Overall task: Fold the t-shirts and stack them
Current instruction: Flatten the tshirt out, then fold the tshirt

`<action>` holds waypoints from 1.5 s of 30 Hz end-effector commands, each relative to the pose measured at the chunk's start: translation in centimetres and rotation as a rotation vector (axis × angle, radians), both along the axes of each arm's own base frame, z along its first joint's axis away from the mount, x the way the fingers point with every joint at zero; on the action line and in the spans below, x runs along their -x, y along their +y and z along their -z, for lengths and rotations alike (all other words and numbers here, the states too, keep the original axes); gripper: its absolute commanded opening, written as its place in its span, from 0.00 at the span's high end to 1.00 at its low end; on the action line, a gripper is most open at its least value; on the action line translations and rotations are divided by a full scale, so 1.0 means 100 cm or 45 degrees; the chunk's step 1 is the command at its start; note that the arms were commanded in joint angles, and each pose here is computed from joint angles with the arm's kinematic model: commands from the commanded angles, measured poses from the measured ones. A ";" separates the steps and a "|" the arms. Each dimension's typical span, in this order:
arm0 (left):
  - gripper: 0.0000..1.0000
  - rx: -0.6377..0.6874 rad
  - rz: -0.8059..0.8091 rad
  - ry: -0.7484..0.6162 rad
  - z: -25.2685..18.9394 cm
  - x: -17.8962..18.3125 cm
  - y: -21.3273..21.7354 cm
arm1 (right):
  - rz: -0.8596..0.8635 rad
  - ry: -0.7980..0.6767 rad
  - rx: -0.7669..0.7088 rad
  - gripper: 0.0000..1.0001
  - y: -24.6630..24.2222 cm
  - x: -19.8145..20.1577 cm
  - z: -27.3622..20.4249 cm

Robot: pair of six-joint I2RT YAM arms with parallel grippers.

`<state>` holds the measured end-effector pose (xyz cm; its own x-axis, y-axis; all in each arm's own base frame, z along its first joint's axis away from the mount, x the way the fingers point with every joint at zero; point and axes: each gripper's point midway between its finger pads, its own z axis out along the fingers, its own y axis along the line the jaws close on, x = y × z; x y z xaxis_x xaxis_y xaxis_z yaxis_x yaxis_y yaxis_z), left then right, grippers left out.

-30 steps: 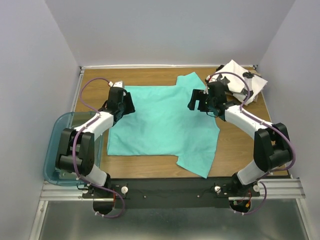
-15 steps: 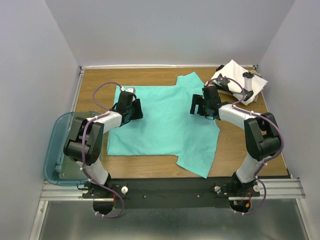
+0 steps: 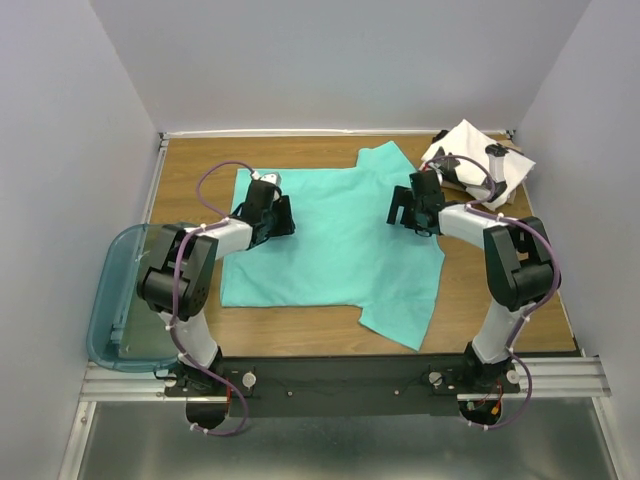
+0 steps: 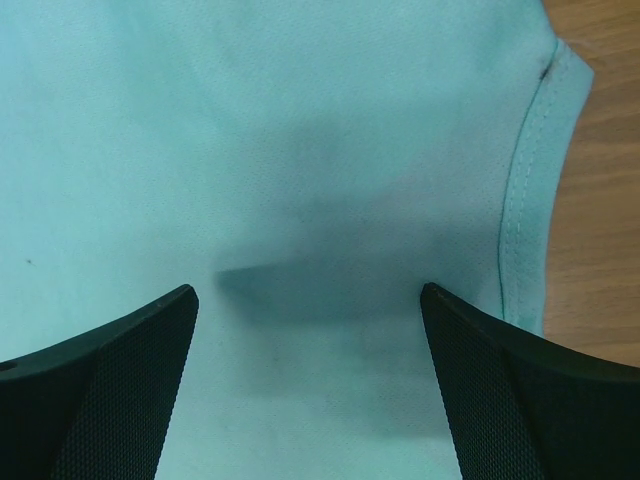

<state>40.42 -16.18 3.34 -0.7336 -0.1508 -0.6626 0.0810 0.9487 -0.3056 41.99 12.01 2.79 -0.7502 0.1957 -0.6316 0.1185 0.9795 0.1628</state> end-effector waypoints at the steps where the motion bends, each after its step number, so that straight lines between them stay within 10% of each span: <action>1: 0.39 0.022 0.046 0.040 0.012 0.001 -0.015 | 0.107 0.124 0.026 0.01 -0.028 0.012 0.025; 24: 0.39 -0.035 0.032 -0.110 -0.041 -0.032 -0.034 | 0.147 0.078 -0.002 0.01 -0.055 -0.006 -0.003; 45: 0.49 -0.197 -0.555 -0.089 -0.069 0.120 0.080 | 0.044 -0.151 -0.158 0.02 -0.042 0.037 -0.087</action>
